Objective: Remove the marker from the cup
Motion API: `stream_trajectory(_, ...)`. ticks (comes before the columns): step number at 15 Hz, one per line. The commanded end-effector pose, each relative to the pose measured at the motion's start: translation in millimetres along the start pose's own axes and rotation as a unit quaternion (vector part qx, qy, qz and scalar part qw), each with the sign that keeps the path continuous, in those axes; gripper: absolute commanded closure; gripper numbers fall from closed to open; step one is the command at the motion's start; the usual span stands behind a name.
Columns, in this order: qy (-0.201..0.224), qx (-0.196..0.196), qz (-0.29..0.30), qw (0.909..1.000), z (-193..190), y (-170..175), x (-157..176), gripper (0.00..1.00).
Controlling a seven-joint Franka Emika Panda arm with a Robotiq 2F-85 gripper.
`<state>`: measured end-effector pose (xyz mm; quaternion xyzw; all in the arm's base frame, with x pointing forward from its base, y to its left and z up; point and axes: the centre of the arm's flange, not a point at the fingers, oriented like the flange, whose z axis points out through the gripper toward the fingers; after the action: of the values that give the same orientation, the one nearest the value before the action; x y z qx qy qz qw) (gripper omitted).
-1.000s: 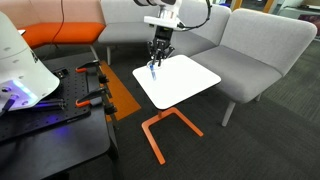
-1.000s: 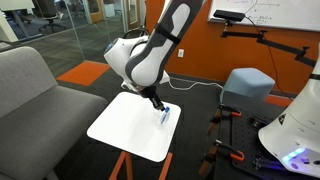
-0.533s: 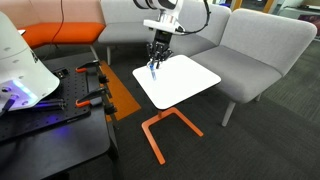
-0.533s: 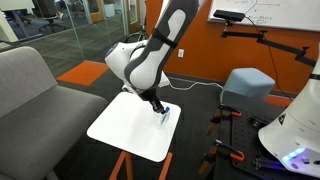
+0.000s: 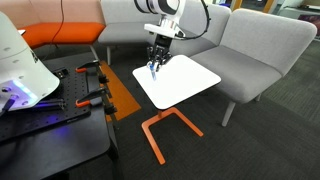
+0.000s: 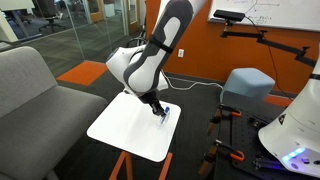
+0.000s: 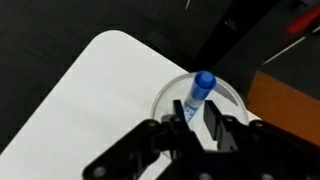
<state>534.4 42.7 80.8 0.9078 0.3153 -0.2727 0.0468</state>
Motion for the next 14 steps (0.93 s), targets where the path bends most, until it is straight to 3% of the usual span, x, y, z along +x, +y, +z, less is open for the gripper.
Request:
stream_trajectory(1, -0.026, 0.018, 0.022, 0.9993, 1, 4, 3, 0.64)
stream_trajectory(3, -0.040, 0.023, 0.024, 0.9986, 2, 4, 2, 0.62)
stream_trajectory(5, -0.050, 0.026, 0.025, 0.9981, 4, 5, 2, 0.70)
stream_trajectory(7, -0.056, 0.026, 0.025, 0.9978, 4, 6, 3, 0.90)
stream_trajectory(9, -0.057, 0.024, 0.025, 0.9978, 3, 7, 4, 0.99)
stream_trajectory(14, -0.055, 0.008, 0.030, 0.9980, -12, 10, 4, 0.95)
